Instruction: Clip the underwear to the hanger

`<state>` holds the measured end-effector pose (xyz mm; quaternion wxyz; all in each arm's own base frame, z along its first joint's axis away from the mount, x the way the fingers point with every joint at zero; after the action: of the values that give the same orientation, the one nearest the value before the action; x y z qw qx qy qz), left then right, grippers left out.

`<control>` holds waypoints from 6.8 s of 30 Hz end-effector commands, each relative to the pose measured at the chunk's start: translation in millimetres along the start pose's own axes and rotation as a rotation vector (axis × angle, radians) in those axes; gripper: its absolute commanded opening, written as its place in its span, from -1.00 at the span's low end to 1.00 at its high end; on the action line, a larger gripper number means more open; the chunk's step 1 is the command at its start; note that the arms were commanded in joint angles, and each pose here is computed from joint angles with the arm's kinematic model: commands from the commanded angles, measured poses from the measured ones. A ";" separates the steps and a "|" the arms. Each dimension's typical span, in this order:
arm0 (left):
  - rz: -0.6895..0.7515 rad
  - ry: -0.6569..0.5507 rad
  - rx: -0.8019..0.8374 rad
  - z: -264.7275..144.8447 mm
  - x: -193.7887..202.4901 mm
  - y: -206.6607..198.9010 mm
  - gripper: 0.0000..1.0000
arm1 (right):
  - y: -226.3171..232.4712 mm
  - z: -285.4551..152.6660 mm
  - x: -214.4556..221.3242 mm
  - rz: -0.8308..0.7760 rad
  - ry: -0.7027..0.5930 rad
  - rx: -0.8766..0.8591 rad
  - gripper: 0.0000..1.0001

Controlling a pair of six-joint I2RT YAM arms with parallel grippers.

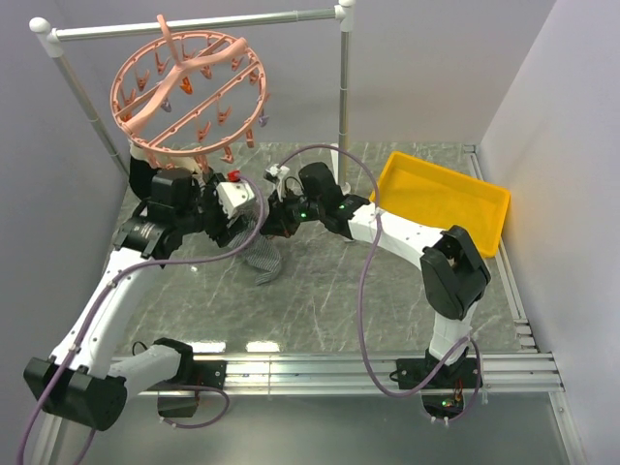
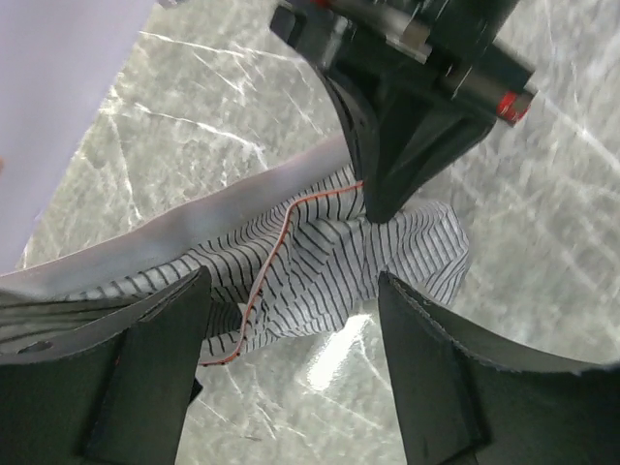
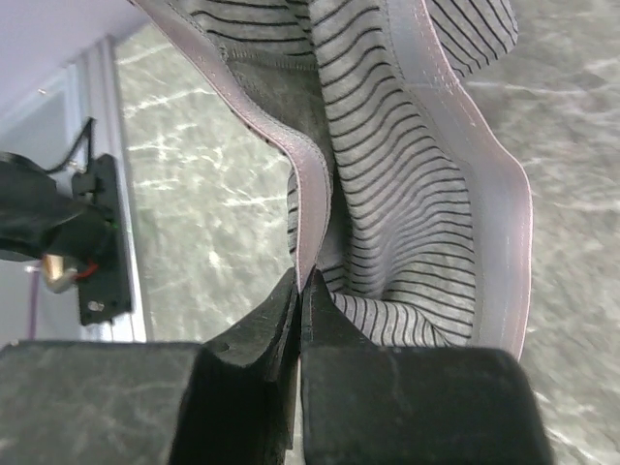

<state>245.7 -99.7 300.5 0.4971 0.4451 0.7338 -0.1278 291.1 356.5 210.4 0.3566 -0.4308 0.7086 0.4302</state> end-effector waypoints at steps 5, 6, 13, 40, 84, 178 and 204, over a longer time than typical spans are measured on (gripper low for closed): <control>0.174 -0.056 0.124 7.9 -5.7 1.7 0.51 | 14.7 -13.4 -20.1 -0.145 -0.015 0.058 -1.00; 0.182 -0.061 0.142 10.7 -3.5 0.3 0.52 | 15.9 -14.3 -21.3 -0.148 -0.017 0.059 -1.00; 0.303 -0.083 0.166 25.0 10.4 -0.3 0.48 | 23.1 -16.5 -24.7 -0.148 -0.013 0.046 -1.00; 0.343 0.012 0.217 36.2 29.7 -2.8 -0.99 | 28.8 -25.9 -29.2 -0.144 -0.017 -0.009 -0.50; 0.413 -0.038 0.215 7.4 15.6 -13.0 -0.99 | -39.5 0.4 25.8 -0.057 0.041 -0.263 -0.71; -0.212 -0.304 -0.107 83.0 6.0 -17.4 -0.47 | 1.1 -71.9 -26.2 0.338 -0.167 -0.147 -1.00; -0.365 -0.292 -0.145 73.8 6.3 -16.6 -0.16 | -6.3 -0.1 21.6 0.252 0.035 -0.001 -1.00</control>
<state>277.5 -152.2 218.8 0.5567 0.2648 0.7596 -0.2073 279.7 339.5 182.4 0.2572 -0.3430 0.7644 0.4815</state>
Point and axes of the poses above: each gripper's point midway between its finger pads, its own z axis out along the fingers, its own y axis along the line the jaws close on, x = y × z, the point moved 7 cm from there along -z, back along the fingers, and after that the axes turned 5 degrees about -z, right-handed, at the moved point
